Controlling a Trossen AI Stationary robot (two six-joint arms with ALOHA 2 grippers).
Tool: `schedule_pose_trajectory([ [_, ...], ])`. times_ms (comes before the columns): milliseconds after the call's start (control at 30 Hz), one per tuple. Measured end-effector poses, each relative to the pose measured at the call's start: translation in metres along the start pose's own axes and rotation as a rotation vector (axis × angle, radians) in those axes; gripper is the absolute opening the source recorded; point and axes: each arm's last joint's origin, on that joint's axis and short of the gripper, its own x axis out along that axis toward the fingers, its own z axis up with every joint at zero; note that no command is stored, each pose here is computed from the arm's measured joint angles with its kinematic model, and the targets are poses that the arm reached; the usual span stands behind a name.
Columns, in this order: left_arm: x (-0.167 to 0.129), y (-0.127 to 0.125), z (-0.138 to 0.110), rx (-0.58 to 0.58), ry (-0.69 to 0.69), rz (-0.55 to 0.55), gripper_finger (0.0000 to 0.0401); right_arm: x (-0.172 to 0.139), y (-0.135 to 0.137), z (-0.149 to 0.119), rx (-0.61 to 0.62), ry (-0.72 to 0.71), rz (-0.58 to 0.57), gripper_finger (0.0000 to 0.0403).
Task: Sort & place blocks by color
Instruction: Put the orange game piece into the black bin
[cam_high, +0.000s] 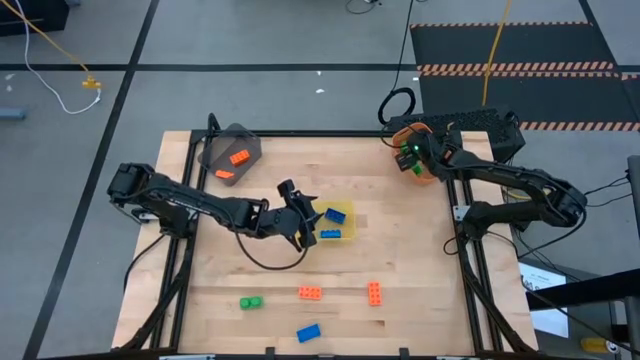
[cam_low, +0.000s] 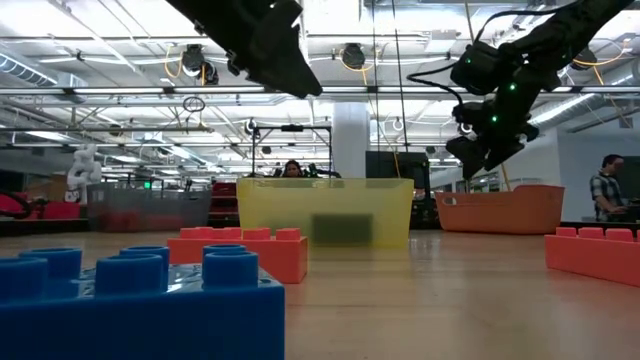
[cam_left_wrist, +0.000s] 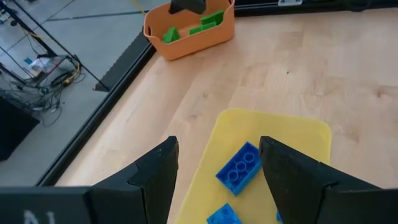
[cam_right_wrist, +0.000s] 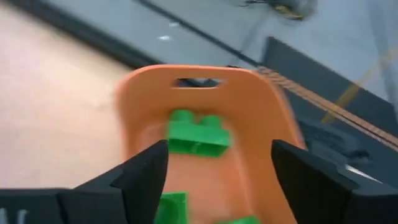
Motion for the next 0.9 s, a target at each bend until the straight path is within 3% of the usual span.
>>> schedule_pose_trajectory([
  [67,-0.002,-0.003,0.001,-0.01,-0.007,-0.03,0.0225,-0.003,0.006,0.0,-0.065,0.002,0.133,0.0281],
  [200,-0.011,-0.017,0.008,0.004,0.011,-0.271,0.0225,-0.02,0.024,0.003,-0.152,-0.065,0.469,0.0276],
  [300,-0.021,-0.028,0.013,-0.004,0.022,-0.384,0.0225,-0.04,0.034,0.003,-0.197,-0.131,0.589,0.0265],
  [567,-0.038,-0.055,-0.002,-0.031,0.137,-0.493,0.0225,-0.092,0.055,-0.008,-0.328,-0.263,0.799,0.0244],
  [733,-0.04,-0.077,-0.015,-0.048,0.203,-0.579,0.0225,-0.113,0.065,-0.019,-0.371,-0.304,0.815,0.0243],
  [900,-0.035,-0.097,-0.032,-0.075,0.285,-0.581,0.0225,-0.126,0.073,-0.026,-0.375,-0.305,0.878,0.0242],
])
